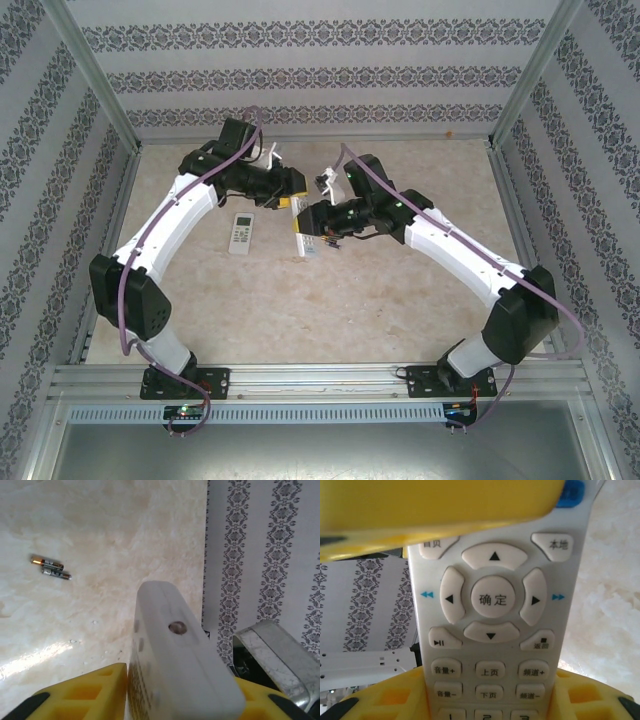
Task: Load the batteries into the remote control
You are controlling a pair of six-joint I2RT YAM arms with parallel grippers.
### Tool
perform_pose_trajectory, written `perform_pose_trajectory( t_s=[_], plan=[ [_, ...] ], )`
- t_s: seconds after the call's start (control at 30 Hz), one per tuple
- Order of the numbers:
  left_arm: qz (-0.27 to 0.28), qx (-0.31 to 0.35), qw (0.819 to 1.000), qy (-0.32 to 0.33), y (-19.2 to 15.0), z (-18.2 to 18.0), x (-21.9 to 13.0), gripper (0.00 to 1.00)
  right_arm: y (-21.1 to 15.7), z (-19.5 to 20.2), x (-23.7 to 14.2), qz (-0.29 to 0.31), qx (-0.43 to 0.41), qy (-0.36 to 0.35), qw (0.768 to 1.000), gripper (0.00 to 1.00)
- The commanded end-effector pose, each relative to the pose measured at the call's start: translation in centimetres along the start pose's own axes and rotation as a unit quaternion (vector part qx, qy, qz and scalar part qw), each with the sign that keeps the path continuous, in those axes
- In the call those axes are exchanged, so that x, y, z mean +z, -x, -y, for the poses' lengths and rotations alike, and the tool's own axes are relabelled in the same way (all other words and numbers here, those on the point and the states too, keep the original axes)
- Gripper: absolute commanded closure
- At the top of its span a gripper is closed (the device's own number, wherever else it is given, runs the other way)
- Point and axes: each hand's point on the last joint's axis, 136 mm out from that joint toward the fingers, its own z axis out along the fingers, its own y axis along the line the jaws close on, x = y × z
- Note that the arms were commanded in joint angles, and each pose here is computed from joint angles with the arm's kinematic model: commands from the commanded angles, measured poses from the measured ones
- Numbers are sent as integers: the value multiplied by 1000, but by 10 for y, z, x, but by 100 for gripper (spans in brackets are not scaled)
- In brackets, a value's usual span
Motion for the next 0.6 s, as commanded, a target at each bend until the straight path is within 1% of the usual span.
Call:
perform_pose_trajectory(
  t_s=[0.0,0.07,0.1,0.13,0.17,0.23,0.27,0.3,0.33,0.37,0.4,0.5,0.57],
  plan=[
    [-54,-10,998,33,-20,-14,0,71,11,-22,4,12,-38,21,999,59],
    [-52,-14,997,48,-19,-17,-2,81,11,-23,5,12,-47,14,999,55],
    [-44,-24,997,59,-17,-20,-4,86,14,-24,4,16,-54,5,998,50],
    [-34,-40,996,74,-15,-24,-6,92,16,-24,3,23,-61,-6,998,43],
    [-17,-66,993,99,-11,-32,-10,96,21,-23,-2,40,-76,-27,996,35],
    [14,-135,978,158,-8,-53,-20,98,32,-14,-16,87,-120,-100,984,25],
    [22,-168,970,177,-9,-61,-23,97,40,-7,-28,122,-151,-156,968,20],
    [31,-198,961,192,-10,-68,-26,96,45,-3,-36,152,-196,-204,947,19],
    [38,-227,951,207,-12,-74,-28,96,50,-1,-41,176,-240,-244,923,18],
    [44,-261,939,221,-15,-82,-31,97,51,0,-43,192,-294,-285,892,16],
    [51,-286,928,232,-17,-87,-34,98,48,-5,-38,190,-347,-309,865,15],
    [73,-323,912,241,-15,-90,-41,100,34,-14,-14,150,-450,-356,805,13],
    [82,-344,904,240,-13,-91,-45,100,23,-15,7,117,-499,-379,771,12]
  ],
)
